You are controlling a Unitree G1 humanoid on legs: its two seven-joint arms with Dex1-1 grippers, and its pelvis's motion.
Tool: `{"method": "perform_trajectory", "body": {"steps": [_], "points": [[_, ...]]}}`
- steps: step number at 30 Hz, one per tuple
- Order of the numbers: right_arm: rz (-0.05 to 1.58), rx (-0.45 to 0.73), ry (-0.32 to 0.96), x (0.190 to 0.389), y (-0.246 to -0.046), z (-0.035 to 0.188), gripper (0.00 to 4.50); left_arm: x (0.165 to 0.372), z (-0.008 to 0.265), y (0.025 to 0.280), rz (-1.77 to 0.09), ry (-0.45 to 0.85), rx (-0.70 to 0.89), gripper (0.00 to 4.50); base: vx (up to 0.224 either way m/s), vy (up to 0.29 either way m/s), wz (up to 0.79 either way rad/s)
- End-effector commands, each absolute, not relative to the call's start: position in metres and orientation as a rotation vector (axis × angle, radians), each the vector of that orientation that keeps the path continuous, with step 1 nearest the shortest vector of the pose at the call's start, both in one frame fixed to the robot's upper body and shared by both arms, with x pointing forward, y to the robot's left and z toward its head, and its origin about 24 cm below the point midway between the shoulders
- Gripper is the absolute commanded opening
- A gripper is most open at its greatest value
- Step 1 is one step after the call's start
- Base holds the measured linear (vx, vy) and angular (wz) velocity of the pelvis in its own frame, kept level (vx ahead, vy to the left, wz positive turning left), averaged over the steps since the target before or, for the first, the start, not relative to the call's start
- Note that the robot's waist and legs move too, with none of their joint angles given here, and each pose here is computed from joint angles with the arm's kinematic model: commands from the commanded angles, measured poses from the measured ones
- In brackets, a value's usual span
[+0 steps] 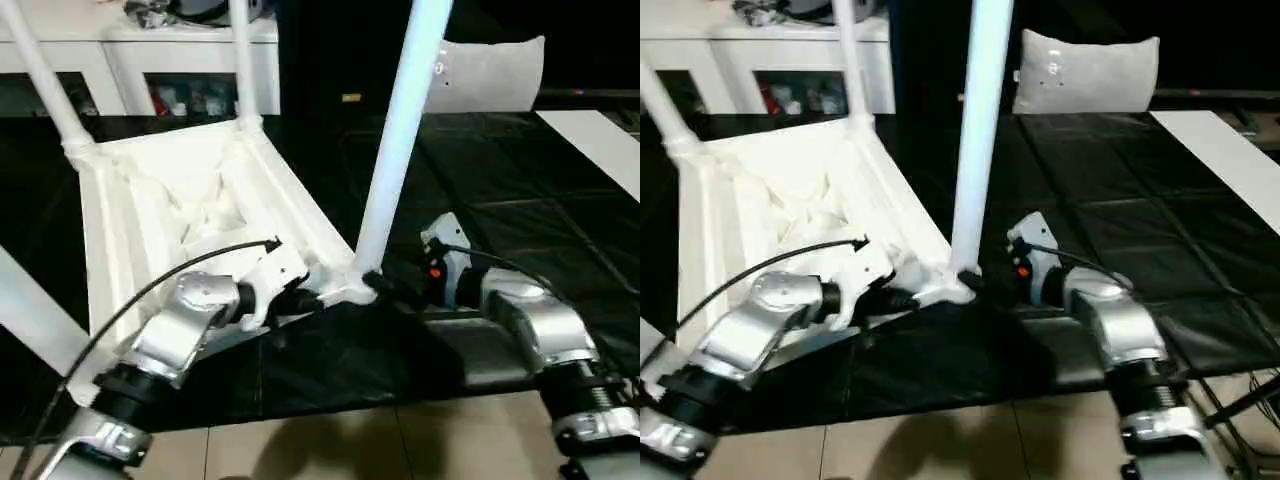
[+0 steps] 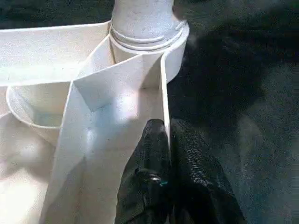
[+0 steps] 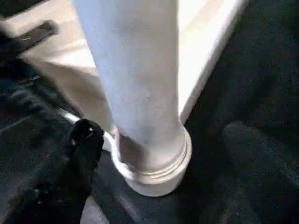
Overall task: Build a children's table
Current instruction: Rotate leg to tighten
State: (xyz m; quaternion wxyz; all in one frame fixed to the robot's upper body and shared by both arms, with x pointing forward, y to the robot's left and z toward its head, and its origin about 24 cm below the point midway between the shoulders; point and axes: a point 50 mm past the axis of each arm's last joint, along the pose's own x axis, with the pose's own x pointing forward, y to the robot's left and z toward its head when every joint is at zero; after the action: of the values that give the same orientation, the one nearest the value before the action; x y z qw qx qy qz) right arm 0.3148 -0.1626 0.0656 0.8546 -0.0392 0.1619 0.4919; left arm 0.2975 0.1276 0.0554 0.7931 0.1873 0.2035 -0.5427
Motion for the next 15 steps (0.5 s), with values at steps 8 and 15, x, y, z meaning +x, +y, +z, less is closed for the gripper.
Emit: {"method": "perform_trajectory", "body": {"steps": [8, 15], "points": [[1.368, -0.121, 0.339, 0.299, -0.158, 0.07, 3.58, 0.271, 0.056, 0.128, -1.522, 0.468, 0.527, 0.0, 0.0, 0.0, 0.0], [1.488, -0.136, 0.388, 0.29, -0.157, 0.066, 3.09, 0.27, 0.055, 0.135, -1.569, 0.491, 0.589, 0.0, 0.0, 0.0, 0.0]]}}
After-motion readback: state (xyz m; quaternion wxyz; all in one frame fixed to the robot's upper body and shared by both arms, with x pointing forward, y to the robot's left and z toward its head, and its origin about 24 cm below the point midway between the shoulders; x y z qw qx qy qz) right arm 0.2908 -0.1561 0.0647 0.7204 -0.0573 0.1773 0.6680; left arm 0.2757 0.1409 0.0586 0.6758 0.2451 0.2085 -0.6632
